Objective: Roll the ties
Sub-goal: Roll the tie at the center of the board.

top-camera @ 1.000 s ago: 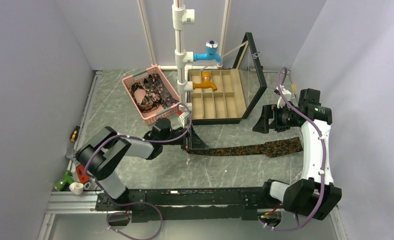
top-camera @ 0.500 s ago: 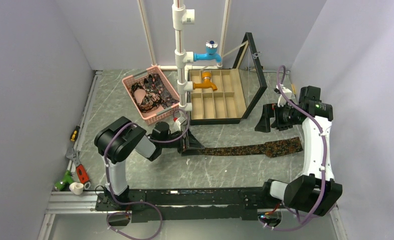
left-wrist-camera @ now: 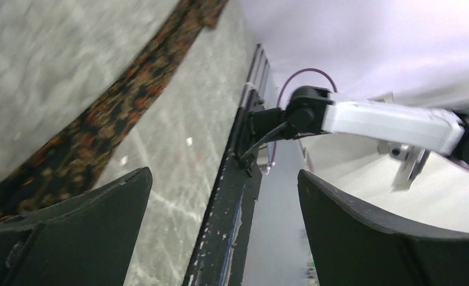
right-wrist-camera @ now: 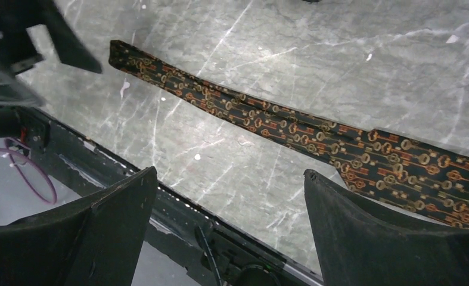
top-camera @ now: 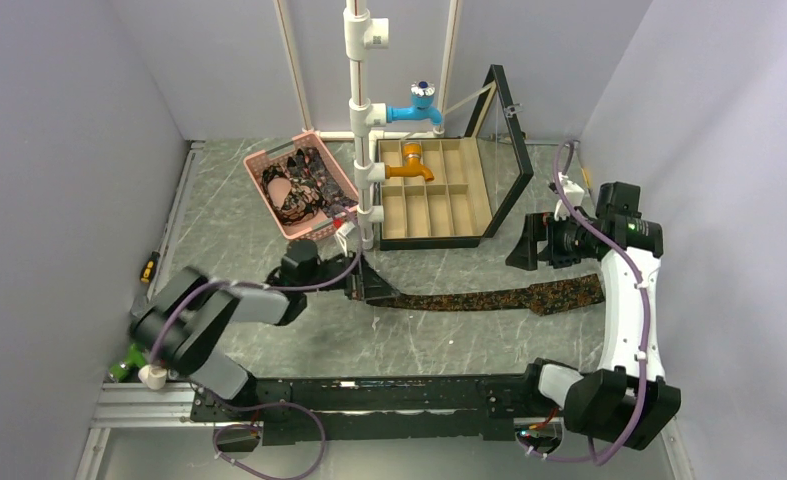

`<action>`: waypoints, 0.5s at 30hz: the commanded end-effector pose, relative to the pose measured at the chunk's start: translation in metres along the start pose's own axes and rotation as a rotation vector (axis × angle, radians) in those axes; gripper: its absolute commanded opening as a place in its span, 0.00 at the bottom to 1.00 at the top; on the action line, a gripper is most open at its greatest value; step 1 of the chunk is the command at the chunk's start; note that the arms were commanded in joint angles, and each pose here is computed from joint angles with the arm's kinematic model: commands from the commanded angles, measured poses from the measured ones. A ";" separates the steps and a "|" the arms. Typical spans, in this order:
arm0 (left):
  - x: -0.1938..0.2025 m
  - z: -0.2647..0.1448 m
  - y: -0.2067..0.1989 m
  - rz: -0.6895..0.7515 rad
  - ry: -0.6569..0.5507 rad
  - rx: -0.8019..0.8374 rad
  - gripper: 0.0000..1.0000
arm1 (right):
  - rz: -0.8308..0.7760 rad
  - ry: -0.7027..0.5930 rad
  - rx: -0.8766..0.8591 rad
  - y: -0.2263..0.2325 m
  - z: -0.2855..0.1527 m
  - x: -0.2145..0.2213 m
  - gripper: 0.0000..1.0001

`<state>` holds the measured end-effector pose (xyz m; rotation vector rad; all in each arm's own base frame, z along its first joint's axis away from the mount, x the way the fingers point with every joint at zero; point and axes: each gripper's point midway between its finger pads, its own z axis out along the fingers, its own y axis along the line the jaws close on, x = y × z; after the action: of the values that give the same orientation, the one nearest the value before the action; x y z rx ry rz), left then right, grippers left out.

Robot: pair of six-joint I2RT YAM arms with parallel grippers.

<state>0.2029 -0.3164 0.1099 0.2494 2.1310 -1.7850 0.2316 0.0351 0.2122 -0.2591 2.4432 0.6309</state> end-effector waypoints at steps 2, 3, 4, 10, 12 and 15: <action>-0.008 -0.037 -0.039 0.505 -0.015 -0.036 0.99 | 0.042 -0.120 -0.085 0.017 0.006 -0.014 0.89; -0.013 -0.046 -0.038 0.543 -0.044 -0.095 0.99 | 0.055 -0.131 -0.102 0.019 0.008 -0.015 0.85; -0.017 -0.053 -0.038 0.569 -0.066 -0.135 0.99 | 0.077 -0.145 -0.120 0.021 0.011 -0.016 0.82; -0.034 -0.086 -0.027 0.837 -0.018 -0.363 0.69 | 0.221 -0.123 -0.248 0.032 0.043 -0.016 0.39; -0.034 -0.092 -0.024 0.950 0.035 -0.386 0.69 | 0.272 -0.086 -0.292 0.040 0.059 -0.009 0.30; -0.026 -0.098 -0.012 1.092 0.149 -0.384 0.68 | 0.314 -0.039 -0.349 0.059 0.085 -0.002 0.16</action>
<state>0.2107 -0.2443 0.1728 0.8675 1.7966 -0.9697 0.2444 0.0927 0.1749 -0.0393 2.3926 1.0280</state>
